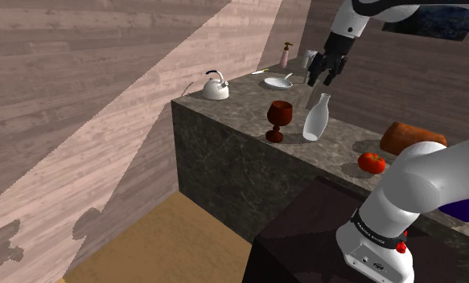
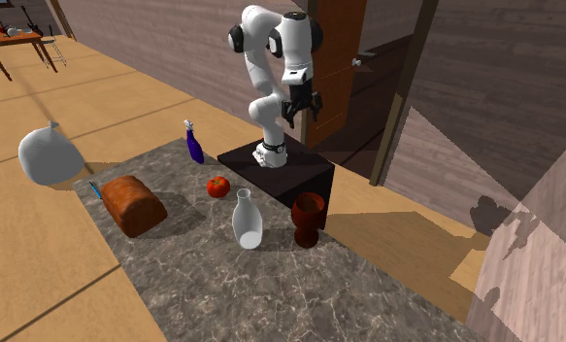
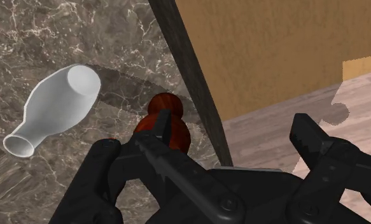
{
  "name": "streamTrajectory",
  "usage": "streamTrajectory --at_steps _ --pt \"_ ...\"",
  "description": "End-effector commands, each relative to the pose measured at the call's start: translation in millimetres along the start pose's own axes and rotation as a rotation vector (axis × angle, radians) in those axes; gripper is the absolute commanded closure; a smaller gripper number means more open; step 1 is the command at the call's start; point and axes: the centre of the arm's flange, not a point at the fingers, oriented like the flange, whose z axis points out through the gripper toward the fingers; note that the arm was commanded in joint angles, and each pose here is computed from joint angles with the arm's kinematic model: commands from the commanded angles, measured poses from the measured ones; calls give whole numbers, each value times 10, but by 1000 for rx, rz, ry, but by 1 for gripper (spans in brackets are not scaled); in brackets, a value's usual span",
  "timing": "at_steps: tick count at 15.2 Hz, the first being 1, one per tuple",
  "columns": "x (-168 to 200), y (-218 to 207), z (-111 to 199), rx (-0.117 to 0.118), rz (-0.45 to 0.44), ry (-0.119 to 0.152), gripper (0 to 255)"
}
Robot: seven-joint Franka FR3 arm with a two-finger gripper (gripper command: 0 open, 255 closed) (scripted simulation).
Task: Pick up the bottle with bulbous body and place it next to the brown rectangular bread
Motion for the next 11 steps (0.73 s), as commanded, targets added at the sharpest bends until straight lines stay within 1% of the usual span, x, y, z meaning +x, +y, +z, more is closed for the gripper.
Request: streamTrajectory --at_steps 1,11 --pt "115 215 94 -8 0 -4 0" --pt "591 1322 530 -45 7 -24 0"
